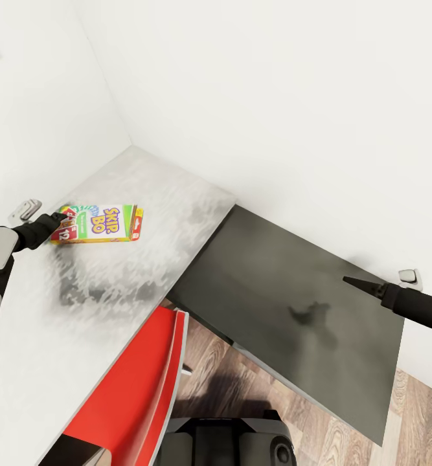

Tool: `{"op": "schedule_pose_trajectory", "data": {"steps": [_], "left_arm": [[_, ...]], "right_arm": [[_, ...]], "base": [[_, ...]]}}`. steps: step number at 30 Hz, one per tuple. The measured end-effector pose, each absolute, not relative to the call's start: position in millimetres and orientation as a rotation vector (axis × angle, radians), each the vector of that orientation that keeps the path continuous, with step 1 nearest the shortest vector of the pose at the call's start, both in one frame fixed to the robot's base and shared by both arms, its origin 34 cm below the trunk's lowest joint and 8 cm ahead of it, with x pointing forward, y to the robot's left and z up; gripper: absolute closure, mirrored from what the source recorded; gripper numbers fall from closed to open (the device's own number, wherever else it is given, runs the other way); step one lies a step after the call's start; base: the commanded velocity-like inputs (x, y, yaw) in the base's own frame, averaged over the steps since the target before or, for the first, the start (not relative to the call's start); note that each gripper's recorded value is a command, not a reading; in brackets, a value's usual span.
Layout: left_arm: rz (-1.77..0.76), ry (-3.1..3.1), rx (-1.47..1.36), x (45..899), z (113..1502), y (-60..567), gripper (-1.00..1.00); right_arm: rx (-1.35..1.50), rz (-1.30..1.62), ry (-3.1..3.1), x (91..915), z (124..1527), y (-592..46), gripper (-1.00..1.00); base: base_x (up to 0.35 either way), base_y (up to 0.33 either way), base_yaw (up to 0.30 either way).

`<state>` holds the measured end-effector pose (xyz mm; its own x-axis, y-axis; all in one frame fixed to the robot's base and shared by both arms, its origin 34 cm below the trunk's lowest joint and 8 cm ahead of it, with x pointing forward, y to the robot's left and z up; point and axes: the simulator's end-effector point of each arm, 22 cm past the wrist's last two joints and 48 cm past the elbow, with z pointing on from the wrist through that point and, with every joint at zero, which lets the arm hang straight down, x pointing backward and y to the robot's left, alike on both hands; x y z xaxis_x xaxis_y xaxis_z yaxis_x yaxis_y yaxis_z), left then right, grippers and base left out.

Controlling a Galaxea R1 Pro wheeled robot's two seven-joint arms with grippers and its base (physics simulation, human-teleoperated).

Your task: Put all the toys in the child's room - the three board games (two on the bed and one on the table), the two jigsaw puzzles on the table, and the tennis ball on the table - inside the toy box on the table in the child's room.

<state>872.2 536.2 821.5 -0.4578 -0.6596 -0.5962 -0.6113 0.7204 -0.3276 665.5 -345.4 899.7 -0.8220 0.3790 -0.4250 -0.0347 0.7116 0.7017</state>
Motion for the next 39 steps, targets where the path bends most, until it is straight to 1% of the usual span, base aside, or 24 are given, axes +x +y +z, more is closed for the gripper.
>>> {"op": "schedule_pose_trajectory", "data": {"steps": [10,16,31,39], "left_arm": [[-0.086,2.196,-0.958,872.1,821.2,535.8,-1.0],[-0.086,2.196,-0.958,872.3,821.2,535.5,-1.0],[-0.086,2.195,-0.958,872.2,821.2,535.7,-1.0],[-0.086,2.195,-0.958,872.6,821.7,535.8,-1.0]], "right_arm": [[0.262,0.983,2.36,665.5,899.7,-345.4,-1.0],[0.262,0.982,2.36,665.6,899.9,-345.7,-1.0],[0.262,0.983,2.36,665.5,899.8,-345.5,-1.0],[0.262,0.983,2.36,665.5,899.8,-345.5,-1.0]], "base": [[0.0,0.0,-0.032],[0.0,0.0,-0.166],[0.0,0.0,-0.229],[0.0,0.0,-0.082]]}}
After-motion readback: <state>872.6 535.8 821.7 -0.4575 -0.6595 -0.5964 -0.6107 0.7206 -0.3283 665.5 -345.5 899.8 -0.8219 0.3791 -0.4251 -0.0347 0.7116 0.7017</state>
